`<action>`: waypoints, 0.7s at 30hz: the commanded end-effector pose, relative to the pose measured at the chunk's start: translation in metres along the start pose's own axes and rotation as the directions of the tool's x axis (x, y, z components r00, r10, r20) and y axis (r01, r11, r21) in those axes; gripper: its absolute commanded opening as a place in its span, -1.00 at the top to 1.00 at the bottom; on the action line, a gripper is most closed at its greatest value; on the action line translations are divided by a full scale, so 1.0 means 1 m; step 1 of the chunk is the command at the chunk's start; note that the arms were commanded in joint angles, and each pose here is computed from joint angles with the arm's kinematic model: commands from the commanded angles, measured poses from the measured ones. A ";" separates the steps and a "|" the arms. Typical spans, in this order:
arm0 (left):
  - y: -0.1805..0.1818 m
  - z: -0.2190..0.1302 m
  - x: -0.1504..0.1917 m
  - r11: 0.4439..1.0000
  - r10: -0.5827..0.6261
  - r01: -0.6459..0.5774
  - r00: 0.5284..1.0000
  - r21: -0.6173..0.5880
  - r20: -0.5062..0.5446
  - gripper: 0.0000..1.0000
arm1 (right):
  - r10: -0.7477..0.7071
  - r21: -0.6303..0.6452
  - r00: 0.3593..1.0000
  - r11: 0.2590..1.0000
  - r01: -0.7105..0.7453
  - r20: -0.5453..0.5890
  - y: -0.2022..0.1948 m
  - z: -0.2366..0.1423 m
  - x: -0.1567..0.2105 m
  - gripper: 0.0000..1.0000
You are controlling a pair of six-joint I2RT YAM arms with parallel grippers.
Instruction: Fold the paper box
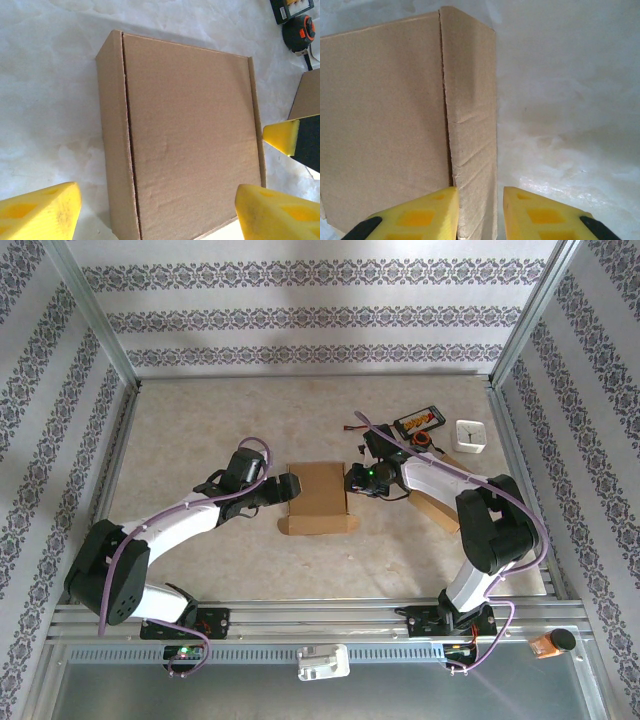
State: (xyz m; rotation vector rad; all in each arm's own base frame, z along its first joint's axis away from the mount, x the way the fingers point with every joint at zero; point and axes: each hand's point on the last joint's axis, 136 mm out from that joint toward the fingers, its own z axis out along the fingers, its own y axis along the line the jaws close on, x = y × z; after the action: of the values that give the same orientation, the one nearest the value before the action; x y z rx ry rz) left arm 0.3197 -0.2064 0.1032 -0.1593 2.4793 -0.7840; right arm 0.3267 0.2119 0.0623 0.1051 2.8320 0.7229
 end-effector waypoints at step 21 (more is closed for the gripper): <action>0.004 0.001 -0.003 1.000 0.008 -0.008 1.000 -0.015 0.007 -0.67 | 0.029 -0.027 0.997 0.999 -0.031 -0.074 -0.002 0.018 0.018 0.45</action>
State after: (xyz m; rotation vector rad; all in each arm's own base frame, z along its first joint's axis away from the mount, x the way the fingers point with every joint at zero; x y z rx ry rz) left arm 0.3195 -0.2064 0.1031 -0.1552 2.4795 -0.7834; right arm 0.3220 0.2191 0.0552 0.1218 2.8574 0.7916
